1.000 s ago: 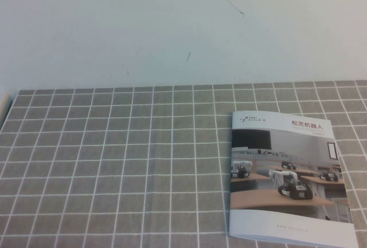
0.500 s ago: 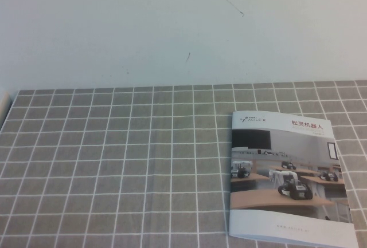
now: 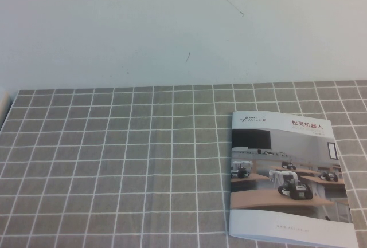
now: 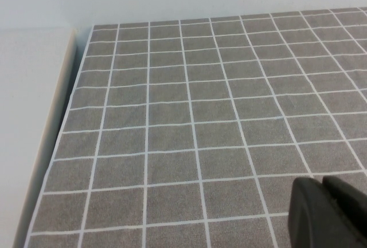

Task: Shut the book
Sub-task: 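Close the open booklet and leave it lying on the table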

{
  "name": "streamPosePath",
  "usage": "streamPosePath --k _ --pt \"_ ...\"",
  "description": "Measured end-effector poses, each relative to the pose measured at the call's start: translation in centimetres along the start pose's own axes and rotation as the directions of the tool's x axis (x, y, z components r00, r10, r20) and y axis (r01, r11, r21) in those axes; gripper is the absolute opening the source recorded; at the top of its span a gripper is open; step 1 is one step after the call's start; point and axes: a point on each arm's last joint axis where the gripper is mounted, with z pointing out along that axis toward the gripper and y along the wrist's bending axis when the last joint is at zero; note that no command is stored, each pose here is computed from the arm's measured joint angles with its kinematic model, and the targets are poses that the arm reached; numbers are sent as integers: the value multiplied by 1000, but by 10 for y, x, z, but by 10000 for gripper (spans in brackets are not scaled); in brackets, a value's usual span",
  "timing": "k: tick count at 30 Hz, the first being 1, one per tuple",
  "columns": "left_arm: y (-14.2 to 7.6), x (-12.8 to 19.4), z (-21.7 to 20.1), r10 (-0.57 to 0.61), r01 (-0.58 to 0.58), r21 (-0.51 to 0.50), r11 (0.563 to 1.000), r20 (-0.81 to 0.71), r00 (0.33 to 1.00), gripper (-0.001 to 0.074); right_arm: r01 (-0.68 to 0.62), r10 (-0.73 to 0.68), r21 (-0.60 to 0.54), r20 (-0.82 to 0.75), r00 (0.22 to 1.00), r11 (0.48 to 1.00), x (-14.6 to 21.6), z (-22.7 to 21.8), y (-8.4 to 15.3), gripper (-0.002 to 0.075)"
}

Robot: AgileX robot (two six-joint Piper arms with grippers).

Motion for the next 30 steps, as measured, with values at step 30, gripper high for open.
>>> streamPosePath --k 30 --pt "0 0 0 0 0 0 1000 0 1000 -4 -221 221 102 11 975 970 1 0 -9 -3"
